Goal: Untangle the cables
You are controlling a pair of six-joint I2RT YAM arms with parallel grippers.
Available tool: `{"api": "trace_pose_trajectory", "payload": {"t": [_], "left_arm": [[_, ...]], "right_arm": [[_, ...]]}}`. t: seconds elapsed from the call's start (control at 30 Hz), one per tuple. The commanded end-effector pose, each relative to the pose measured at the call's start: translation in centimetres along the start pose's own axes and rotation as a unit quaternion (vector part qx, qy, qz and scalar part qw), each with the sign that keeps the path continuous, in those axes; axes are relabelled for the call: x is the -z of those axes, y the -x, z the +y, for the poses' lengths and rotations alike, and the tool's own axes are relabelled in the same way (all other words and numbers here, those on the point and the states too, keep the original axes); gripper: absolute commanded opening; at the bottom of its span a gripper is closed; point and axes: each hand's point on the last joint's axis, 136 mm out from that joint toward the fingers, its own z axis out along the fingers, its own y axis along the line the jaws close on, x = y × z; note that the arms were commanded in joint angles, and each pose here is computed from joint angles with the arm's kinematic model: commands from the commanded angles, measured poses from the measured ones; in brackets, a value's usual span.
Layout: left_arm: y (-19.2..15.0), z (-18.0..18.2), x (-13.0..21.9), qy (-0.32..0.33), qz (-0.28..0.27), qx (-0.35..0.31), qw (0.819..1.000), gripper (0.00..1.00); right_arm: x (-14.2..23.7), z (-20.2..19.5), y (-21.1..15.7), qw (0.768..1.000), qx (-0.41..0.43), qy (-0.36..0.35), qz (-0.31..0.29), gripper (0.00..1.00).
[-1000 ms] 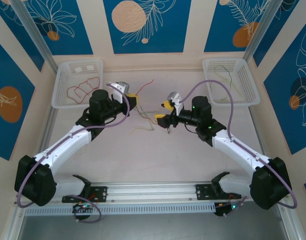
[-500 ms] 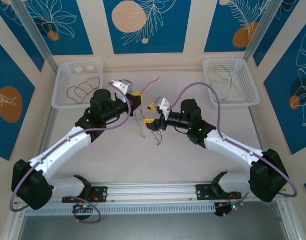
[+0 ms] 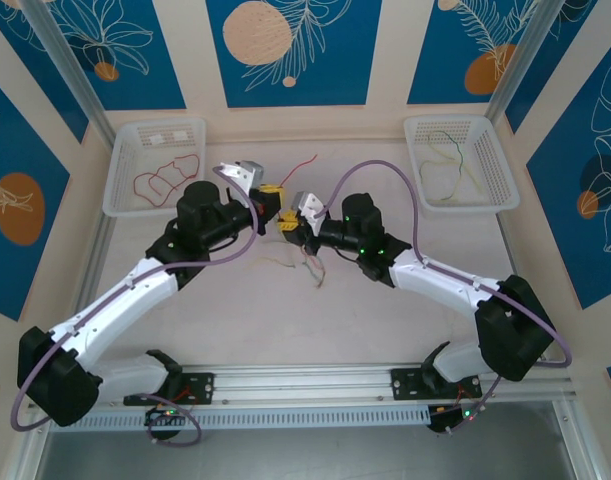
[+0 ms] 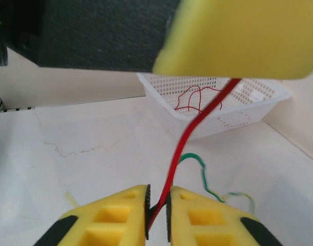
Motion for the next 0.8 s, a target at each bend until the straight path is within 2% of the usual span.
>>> {"api": "trace_pose_trajectory", "payload": {"t": [0.0, 0.13, 0.23, 0.37, 0.4, 0.43, 0.47, 0.5, 0.63, 0.77], "left_arm": [[2.3, 0.7, 1.5, 0.044, -0.038, -0.014, 0.998, 0.00], [2.8, 2.5, 2.9, 0.103, -0.050, -0.026, 0.993, 0.00], [3.2, 2.6, 3.5, 0.112, -0.052, -0.041, 0.991, 0.00], [3.3, 1.9, 3.7, 0.096, -0.053, -0.045, 0.993, 0.00], [3.2, 1.8, 3.6, 0.092, -0.051, -0.043, 0.993, 0.00], [3.0, 1.8, 3.5, 0.089, -0.049, -0.040, 0.994, 0.00], [3.0, 1.6, 3.4, 0.085, -0.048, -0.038, 0.994, 0.00], [2.8, 1.5, 3.3, 0.079, -0.047, -0.037, 0.995, 0.00], [2.7, 1.2, 3.2, 0.070, -0.044, -0.032, 0.996, 0.00], [2.9, 1.2, 3.3, 0.071, -0.045, -0.034, 0.996, 0.00]], "right_arm": [[0.6, 0.2, 2.0, 0.999, 0.017, 0.014, -0.024, 0.02], [2.0, 0.2, 1.9, 0.999, 0.002, 0.028, -0.026, 0.00], [2.9, -0.3, 1.9, 0.999, -0.007, 0.030, -0.022, 0.00], [3.5, -1.6, 1.6, 1.000, -0.009, -0.002, -0.011, 0.01], [3.6, -2.0, 1.6, 1.000, -0.011, -0.009, -0.012, 0.08], [3.7, -2.2, 1.6, 1.000, -0.016, -0.013, -0.012, 0.24], [3.7, -2.4, 1.6, 1.000, -0.019, -0.016, -0.012, 0.34], [3.8, -2.5, 1.7, 1.000, -0.020, -0.019, -0.013, 0.40], [4.2, -2.5, 2.3, 0.999, -0.038, -0.030, -0.023, 0.54], [5.6, -1.2, 3.8, 0.995, -0.073, -0.011, -0.063, 0.58]]}}
